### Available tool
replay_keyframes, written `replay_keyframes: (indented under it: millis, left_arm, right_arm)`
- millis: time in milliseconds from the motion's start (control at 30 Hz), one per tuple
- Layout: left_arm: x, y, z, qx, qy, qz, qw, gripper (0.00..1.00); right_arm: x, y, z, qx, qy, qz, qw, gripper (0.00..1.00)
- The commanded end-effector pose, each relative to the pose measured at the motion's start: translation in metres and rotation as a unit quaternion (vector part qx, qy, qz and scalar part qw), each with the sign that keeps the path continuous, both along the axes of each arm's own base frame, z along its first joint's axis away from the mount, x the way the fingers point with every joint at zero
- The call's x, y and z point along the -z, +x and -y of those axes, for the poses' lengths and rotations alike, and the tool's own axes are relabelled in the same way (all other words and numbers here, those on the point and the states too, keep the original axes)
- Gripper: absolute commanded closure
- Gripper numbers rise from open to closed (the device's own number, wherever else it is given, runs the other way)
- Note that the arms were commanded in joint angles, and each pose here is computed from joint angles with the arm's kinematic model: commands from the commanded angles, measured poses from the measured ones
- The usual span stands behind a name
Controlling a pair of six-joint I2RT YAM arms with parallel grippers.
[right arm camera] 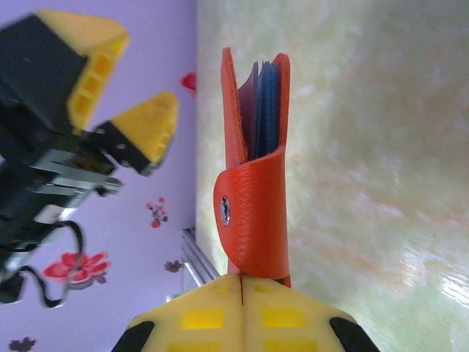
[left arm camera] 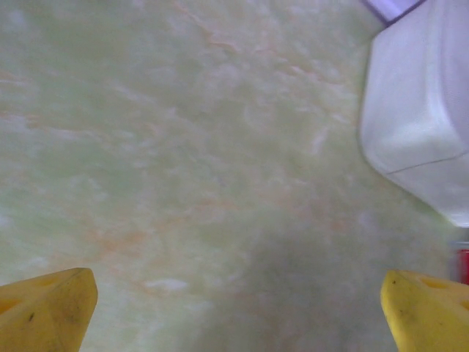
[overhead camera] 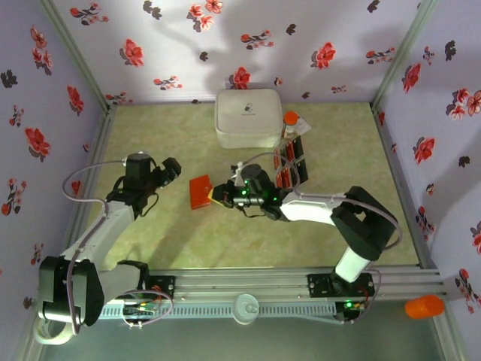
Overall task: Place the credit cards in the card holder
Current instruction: Pass the card holder.
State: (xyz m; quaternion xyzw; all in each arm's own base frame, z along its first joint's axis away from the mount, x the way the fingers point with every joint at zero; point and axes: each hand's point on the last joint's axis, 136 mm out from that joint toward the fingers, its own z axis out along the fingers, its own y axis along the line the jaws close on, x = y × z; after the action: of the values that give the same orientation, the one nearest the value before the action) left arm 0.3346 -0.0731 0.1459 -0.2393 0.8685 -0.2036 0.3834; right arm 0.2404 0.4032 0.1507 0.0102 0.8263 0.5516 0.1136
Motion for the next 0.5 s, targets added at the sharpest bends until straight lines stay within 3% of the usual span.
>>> replay_keyframes:
  millis: [0,200,467]
  left_arm:
    - [-0.020,0.009,0.027,0.013,-0.091,0.035,0.995,0.00]
    - [-0.057,0.020,0.059,0.038,-0.192,0.093,0.976,0.00]
    - [-0.089,0.029,0.106,0.090,-0.222,0.121,0.963,0.00]
  right_arm:
    - [-0.029,0.002,0.014,-0.016,0.023,0.030,0.999,1.00]
    - [-0.061,0.020,0.043,0.015,0.057,0.041,0.997,1.00]
    - [-0.086,0.031,0.059,0.036,0.089,0.046,0.994,1.00]
